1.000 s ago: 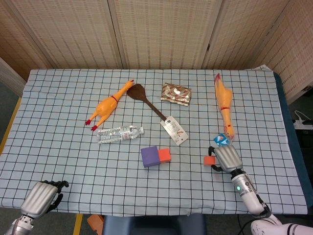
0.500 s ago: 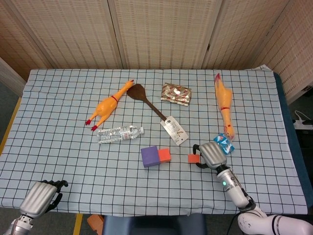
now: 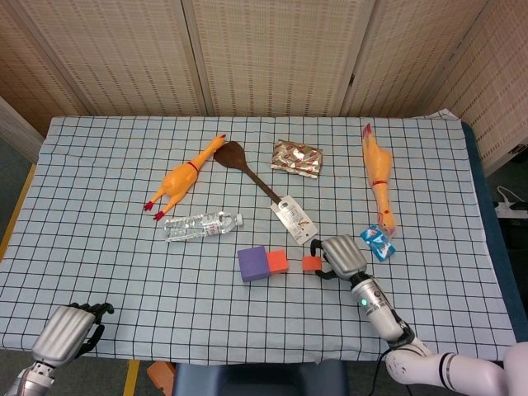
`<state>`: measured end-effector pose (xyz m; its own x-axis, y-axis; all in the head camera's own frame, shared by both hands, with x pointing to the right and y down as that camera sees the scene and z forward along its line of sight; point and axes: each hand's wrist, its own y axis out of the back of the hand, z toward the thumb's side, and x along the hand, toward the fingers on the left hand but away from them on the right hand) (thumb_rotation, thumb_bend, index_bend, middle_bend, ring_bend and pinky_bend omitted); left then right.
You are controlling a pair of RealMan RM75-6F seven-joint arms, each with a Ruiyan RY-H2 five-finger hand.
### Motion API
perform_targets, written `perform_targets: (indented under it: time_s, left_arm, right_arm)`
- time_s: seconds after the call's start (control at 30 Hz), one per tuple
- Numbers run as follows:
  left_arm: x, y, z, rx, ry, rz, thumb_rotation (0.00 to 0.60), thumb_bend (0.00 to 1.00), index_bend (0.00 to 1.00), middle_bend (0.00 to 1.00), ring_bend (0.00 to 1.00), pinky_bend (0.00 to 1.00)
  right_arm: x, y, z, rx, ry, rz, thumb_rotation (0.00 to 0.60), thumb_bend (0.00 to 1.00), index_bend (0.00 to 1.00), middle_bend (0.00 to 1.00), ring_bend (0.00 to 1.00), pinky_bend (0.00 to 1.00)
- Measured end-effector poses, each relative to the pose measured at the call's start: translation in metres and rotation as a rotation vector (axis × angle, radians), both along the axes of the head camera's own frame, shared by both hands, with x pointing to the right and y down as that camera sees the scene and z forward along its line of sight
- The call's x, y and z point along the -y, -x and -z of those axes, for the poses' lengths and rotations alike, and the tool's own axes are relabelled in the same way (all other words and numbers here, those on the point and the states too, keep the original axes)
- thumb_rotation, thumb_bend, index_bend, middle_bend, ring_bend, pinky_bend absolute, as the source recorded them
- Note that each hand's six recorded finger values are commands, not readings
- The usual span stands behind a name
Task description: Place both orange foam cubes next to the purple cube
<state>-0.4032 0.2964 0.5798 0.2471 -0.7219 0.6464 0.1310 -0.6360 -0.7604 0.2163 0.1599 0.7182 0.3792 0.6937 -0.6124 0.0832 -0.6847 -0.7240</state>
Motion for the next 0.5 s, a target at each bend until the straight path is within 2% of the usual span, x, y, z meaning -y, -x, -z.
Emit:
perform_targets:
  time_s: [0.5]
  left_arm:
    - [0.000, 0.000, 0.000, 0.001, 0.000, -0.003, 0.600, 0.50, 0.40, 0.53, 0.58, 0.60]
  right_arm:
    - [0.004, 0.013, -0.009, 0.048, 0.008, -0.017, 0.600, 0.10, 0.55, 1.00, 0.88, 0.93]
